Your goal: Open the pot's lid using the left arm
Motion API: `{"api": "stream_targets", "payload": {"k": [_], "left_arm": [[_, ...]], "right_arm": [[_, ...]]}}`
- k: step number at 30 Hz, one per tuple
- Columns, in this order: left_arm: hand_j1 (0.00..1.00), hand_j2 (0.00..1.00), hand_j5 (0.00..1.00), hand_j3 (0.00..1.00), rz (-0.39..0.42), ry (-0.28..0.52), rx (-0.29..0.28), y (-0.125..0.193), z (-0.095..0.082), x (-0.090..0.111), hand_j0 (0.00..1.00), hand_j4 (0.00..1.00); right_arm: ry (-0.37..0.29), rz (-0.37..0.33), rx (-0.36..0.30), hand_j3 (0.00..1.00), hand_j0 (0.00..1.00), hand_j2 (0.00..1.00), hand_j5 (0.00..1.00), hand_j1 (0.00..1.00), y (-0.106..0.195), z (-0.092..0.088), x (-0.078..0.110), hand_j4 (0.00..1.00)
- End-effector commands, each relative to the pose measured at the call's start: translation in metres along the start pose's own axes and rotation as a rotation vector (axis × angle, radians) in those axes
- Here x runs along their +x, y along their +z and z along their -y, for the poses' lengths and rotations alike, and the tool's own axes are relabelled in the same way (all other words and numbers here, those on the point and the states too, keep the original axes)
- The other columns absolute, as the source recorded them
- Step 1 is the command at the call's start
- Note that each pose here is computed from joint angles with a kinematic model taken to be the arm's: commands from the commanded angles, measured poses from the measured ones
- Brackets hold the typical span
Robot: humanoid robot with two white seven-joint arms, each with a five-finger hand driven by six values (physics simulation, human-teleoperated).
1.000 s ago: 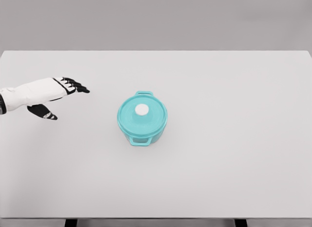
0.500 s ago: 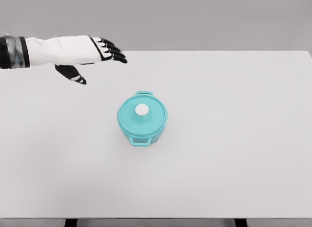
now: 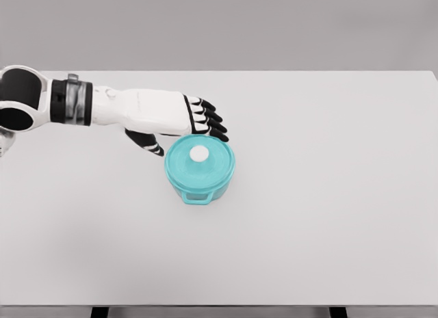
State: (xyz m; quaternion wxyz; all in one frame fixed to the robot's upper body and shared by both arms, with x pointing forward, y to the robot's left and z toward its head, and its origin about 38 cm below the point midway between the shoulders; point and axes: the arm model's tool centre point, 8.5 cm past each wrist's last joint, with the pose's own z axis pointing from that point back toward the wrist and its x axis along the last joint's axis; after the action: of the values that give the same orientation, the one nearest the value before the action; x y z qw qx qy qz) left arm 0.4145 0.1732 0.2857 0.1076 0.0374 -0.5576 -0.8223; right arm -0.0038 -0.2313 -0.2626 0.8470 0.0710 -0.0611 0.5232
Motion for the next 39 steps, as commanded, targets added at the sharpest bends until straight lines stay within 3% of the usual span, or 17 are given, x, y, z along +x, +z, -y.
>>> {"api": "stream_targets", "payload": {"k": [1, 6, 13, 16, 21, 28, 39], "left_arm": [[1.00, 1.00, 1.00, 1.00, 0.002, -0.006, -0.008, -0.017, 0.002, -0.004, 1.00, 1.00], [1.00, 1.00, 1.00, 1.00, 0.000, -0.011, -0.069, -0.032, 0.019, -0.006, 1.00, 1.00], [1.00, 1.00, 1.00, 1.00, 0.006, -0.023, -0.089, -0.042, 0.024, -0.005, 1.00, 1.00], [0.97, 0.97, 0.97, 0.97, -0.015, -0.053, -0.129, -0.048, 0.031, -0.008, 0.97, 0.97], [0.95, 0.95, 0.95, 0.95, -0.019, -0.051, -0.133, -0.048, 0.033, -0.009, 0.95, 0.95], [0.84, 0.84, 0.84, 0.84, -0.016, -0.075, -0.156, -0.055, 0.036, -0.007, 0.84, 0.84], [0.81, 0.81, 0.81, 0.81, -0.020, -0.072, -0.161, -0.055, 0.038, -0.008, 0.81, 0.81]], "right_arm": [[0.000, 0.000, 0.000, 1.00, 1.00, 1.00, 1.00, 1.00, 0.000, 0.000, 0.000, 1.00], [0.000, 0.001, 0.000, 1.00, 1.00, 1.00, 1.00, 1.00, 0.000, 0.000, 0.000, 1.00], [0.000, 0.000, 0.000, 1.00, 1.00, 1.00, 1.00, 1.00, 0.000, 0.000, 0.000, 1.00], [0.000, 0.000, 0.002, 1.00, 1.00, 1.00, 1.00, 1.00, 0.000, 0.000, 0.000, 1.00], [0.000, 0.000, 0.002, 1.00, 1.00, 1.00, 1.00, 1.00, 0.000, 0.000, 0.000, 1.00], [0.000, 0.001, 0.000, 1.00, 1.00, 1.00, 1.00, 1.00, 0.000, 0.000, 0.000, 1.00], [0.000, 0.000, 0.000, 1.00, 1.00, 1.00, 1.00, 1.00, 0.000, 0.000, 0.000, 1.00]]}}
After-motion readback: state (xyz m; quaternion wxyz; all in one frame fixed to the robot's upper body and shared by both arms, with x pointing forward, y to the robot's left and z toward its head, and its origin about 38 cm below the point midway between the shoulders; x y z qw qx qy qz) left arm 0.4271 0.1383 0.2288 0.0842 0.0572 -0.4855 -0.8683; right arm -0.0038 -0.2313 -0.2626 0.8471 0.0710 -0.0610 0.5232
